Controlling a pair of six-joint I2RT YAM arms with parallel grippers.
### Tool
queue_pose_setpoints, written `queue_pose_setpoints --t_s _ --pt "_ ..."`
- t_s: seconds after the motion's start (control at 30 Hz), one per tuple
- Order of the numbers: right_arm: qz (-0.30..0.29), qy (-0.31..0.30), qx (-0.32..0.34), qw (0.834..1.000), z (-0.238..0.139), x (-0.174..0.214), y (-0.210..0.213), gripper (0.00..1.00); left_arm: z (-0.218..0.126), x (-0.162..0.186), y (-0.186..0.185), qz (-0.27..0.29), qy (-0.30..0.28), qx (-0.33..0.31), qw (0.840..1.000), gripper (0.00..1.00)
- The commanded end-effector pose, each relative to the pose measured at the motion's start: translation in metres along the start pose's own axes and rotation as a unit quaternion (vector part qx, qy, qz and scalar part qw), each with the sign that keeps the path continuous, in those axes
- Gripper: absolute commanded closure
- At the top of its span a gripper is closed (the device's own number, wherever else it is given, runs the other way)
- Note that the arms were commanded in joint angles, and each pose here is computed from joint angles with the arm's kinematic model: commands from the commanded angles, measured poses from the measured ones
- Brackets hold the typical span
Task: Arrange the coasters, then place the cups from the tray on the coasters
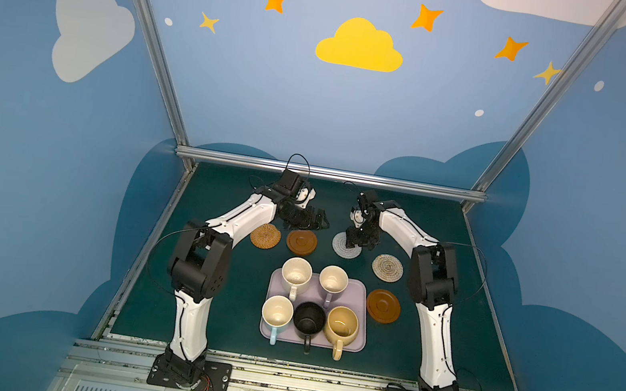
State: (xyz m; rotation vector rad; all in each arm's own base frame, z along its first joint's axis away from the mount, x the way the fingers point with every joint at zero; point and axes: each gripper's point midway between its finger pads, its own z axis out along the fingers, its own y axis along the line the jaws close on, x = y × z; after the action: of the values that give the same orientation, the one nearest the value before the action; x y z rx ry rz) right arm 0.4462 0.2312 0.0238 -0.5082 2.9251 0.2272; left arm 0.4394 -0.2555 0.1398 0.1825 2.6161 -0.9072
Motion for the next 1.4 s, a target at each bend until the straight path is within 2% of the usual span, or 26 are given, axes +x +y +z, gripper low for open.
queue_pose_setpoints --t_s 0.0,0.4,0.93,1.03,1.13,1.37 --pt "0.014 0.052 -0.005 0.999 0.013 0.033 0.006 0.4 -0.016 -0.004 -0.009 0.009 -0.012 0.008 1.0 0.0" --pt "0.027 0.035 -0.012 0.999 0.013 0.017 0.012 0.38 -0.015 -0.004 -0.012 0.005 -0.014 0.018 1.0 0.0" --pt "0.036 0.047 -0.014 0.998 0.009 0.034 0.017 0.36 -0.018 -0.001 -0.01 0.005 -0.017 0.012 1.0 0.0" --pt "0.036 0.026 -0.018 0.999 0.005 0.027 0.02 0.35 -0.017 0.0 -0.009 0.004 -0.015 0.01 1.0 0.0" --pt "0.045 0.03 -0.028 0.998 0.005 0.025 0.021 0.35 -0.017 -0.002 -0.009 0.003 -0.017 0.011 1.0 0.0" --pt "0.05 0.008 -0.01 0.999 -0.006 0.02 0.015 0.33 -0.018 -0.004 -0.011 0.004 -0.019 0.014 1.0 0.0"
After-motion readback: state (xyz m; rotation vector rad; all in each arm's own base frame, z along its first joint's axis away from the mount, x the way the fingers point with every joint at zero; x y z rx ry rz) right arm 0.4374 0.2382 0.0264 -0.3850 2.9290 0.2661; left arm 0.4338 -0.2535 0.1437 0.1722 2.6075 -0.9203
